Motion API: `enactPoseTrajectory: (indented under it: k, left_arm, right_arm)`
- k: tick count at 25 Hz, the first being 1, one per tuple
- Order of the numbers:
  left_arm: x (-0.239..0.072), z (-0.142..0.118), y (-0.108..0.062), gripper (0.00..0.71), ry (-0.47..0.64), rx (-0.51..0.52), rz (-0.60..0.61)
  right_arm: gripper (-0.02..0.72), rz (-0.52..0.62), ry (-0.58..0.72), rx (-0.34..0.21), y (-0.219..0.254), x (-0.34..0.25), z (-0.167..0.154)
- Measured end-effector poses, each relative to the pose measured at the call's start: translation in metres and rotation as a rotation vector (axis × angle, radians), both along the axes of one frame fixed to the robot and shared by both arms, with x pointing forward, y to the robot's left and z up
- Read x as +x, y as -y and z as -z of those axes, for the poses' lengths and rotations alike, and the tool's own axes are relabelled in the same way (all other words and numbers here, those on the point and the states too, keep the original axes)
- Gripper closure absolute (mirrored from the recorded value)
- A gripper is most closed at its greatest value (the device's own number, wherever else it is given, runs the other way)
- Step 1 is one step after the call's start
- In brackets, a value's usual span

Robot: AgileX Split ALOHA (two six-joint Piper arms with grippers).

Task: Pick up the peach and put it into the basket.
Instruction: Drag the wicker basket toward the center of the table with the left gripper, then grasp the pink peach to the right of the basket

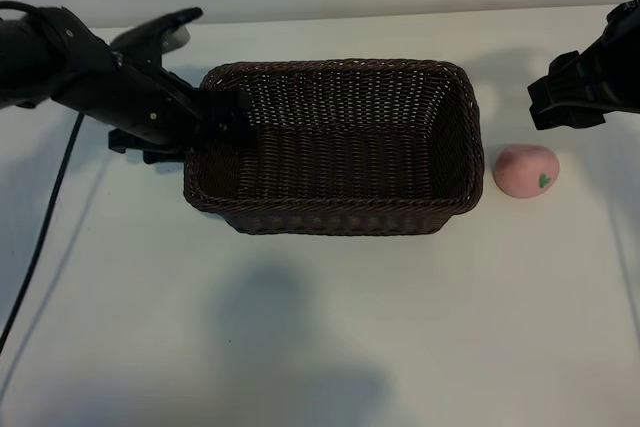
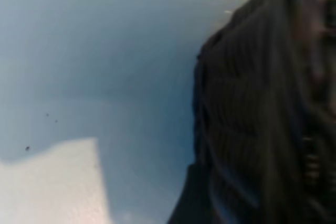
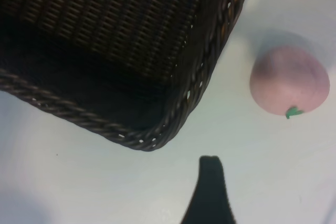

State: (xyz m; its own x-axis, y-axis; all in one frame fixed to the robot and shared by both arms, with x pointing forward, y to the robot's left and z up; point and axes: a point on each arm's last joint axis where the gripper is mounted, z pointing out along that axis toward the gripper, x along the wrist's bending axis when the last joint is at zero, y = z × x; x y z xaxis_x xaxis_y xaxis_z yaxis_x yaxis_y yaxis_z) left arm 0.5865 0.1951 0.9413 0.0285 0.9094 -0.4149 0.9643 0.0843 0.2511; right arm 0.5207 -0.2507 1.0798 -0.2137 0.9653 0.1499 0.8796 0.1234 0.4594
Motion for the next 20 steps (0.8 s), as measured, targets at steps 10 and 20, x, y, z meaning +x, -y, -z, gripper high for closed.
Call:
enactPoseTrajectory:
  k: [10, 20]
  left_arm:
    - [-0.025, -0.074, -0.021, 0.031, 0.137, 0.142, 0.009]
    - [-0.075, -0.151, -0.075, 0.052, 0.266, 0.460, -0.090]
  right_arm:
    - [0.156, 0.000, -0.002, 0.002, 0.000, 0.000, 0.000]
    - [0.156, -0.001, -0.003, 0.002, 0.000, 0.000, 0.000]
